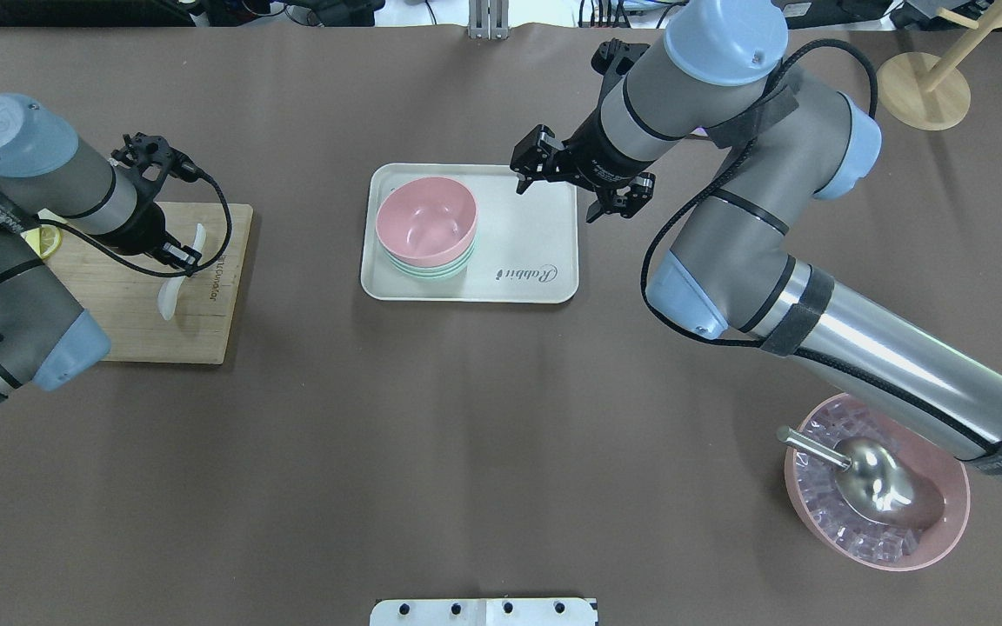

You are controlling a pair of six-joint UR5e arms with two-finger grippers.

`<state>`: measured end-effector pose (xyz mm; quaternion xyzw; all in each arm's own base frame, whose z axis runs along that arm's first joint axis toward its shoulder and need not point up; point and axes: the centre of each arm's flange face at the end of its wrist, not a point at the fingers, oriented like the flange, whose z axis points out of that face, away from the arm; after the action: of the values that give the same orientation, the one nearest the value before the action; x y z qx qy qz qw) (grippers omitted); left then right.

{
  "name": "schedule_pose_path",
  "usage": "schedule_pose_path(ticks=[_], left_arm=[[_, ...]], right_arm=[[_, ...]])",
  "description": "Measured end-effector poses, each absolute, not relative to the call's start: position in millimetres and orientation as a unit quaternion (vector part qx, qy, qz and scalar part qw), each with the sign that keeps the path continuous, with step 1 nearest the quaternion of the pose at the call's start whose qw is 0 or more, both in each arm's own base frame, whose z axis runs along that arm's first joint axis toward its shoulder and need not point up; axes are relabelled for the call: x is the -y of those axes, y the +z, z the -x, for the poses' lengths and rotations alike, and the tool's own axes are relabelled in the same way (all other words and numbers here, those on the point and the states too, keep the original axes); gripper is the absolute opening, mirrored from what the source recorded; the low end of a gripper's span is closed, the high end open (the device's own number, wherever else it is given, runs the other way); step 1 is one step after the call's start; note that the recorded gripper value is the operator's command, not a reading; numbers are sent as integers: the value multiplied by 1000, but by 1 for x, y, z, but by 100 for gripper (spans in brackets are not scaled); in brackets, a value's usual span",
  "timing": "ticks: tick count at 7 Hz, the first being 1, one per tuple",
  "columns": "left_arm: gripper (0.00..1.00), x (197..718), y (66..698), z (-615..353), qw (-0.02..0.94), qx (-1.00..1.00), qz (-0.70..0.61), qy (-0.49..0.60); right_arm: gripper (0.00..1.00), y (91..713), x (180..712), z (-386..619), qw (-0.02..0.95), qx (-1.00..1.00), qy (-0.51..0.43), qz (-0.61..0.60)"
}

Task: Stack pink bowl on green and place spoon
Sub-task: 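Release the pink bowl with the right gripper while the left grasps the spoon, then carry the white spoon into the pink bowl while the right arm withdraws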

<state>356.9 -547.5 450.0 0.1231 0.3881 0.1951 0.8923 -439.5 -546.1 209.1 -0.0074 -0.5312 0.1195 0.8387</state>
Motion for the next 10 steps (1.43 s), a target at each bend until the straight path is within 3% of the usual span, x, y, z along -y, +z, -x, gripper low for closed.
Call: schedule_pose_path(ticks=[6,9,10], left_arm=[[0,583,209,-450,859,-500,-98,45],[0,580,179,-483,858,-506,-84,36],[14,585,174,-488,859,-503,-90,34]], right_arm=[[100,375,566,258,867,495,39,-29],[100,417,564,229,879,475,23,-43],[100,420,564,226,880,473,21,-45]])
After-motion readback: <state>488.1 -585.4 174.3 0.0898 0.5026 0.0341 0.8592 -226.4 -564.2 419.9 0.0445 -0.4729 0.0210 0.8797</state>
